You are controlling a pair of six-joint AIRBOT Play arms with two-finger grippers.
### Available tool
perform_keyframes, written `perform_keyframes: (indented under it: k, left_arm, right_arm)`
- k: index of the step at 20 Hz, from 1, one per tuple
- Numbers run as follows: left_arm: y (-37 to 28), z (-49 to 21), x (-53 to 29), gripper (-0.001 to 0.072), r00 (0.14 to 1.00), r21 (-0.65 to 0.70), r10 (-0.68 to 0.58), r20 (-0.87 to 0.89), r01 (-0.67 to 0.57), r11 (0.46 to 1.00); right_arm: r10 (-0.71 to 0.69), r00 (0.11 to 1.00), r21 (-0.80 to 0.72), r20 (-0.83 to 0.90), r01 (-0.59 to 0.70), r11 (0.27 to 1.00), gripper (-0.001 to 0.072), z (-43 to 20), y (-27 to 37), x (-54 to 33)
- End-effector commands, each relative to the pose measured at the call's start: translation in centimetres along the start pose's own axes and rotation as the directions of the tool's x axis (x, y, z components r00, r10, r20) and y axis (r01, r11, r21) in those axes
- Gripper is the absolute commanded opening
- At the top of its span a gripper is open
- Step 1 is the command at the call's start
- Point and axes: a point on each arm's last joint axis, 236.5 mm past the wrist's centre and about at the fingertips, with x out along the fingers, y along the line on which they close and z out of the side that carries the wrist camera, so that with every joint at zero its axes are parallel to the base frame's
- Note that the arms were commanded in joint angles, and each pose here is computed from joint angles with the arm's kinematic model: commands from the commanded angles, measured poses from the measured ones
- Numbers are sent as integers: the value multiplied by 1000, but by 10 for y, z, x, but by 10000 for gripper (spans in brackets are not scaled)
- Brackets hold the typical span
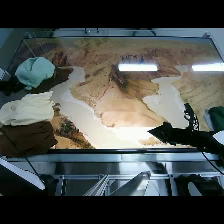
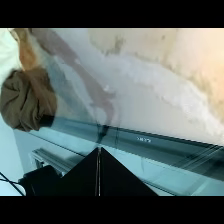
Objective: Fold the shirts.
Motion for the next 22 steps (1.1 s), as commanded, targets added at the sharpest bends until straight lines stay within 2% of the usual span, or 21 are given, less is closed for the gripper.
perform_keyframes:
  k: [1,2,3,5,6,7,8,9,10,11,12,14,15,18,19,21,22]
  left_arm:
    - [-122,12,-23,10,960,75,-278,-17,279,957]
    - [-170,15,-40,10,920,113,-392,3,390,914]
    - [-225,11,-63,10,854,149,-520,12,512,846]
    - [-331,-21,-115,11,685,196,-725,-67,722,664]
    - [-381,-46,-145,10,582,220,-800,-148,808,547]
    - [-429,-78,-179,10,478,244,-844,-243,872,424]
    - [-470,-105,-210,11,402,266,-863,-306,907,327]
    - [-502,-126,-233,11,363,300,-869,-336,916,267]
    - [-529,-146,-250,19,344,328,-869,-355,917,229]
    - [-546,-161,-256,19,353,351,-863,-362,909,225]
    - [-555,-175,-250,19,398,363,-841,-366,893,265]
    - [-553,-195,-223,19,503,350,-776,-381,855,382]
    - [-550,-204,-213,19,516,329,-757,-401,852,407]
    - [-538,-238,-195,18,483,232,-716,-504,874,426]
    - [-529,-250,-189,18,467,193,-696,-546,878,438]
    - [-507,-274,-177,19,427,111,-653,-625,877,467]
    - [-497,-285,-172,51,403,68,-636,-658,873,483]
  right_arm:
    - [4,1000,2,3,-4,1000,22,1,1,0]
    - [4,1000,1,4,-4,1000,22,1,1,0]
    - [6,1000,3,4,-6,1000,22,1,1,0]
    - [6,1000,3,4,-6,1000,22,1,1,0]
    - [8,1000,3,-3,-8,1000,21,-1,2,0]
    - [9,1000,-1,-16,-9,1000,22,-4,2,0]
    - [13,999,-27,-36,-14,1000,22,-9,3,0]
    - [16,999,-65,-51,-19,998,22,-12,4,0]
    - [17,998,-99,-58,-22,995,22,-14,4,-1]
    - [17,998,-125,-58,-24,992,22,-14,4,-1]
    - [16,998,-141,-57,-24,990,22,-14,4,-1]
    - [16,998,-151,-61,-25,988,22,-14,4,-1]
    - [14,998,-163,-64,-24,986,22,-14,5,-2]
    - [23,999,-224,-37,-31,974,23,-4,13,-8]
    - [24,1000,-238,-20,-28,971,47,2,14,-10]
    - [23,1000,-246,9,-20,969,336,10,12,-15]
    - [23,1000,-240,20,-17,971,369,13,11,-16]
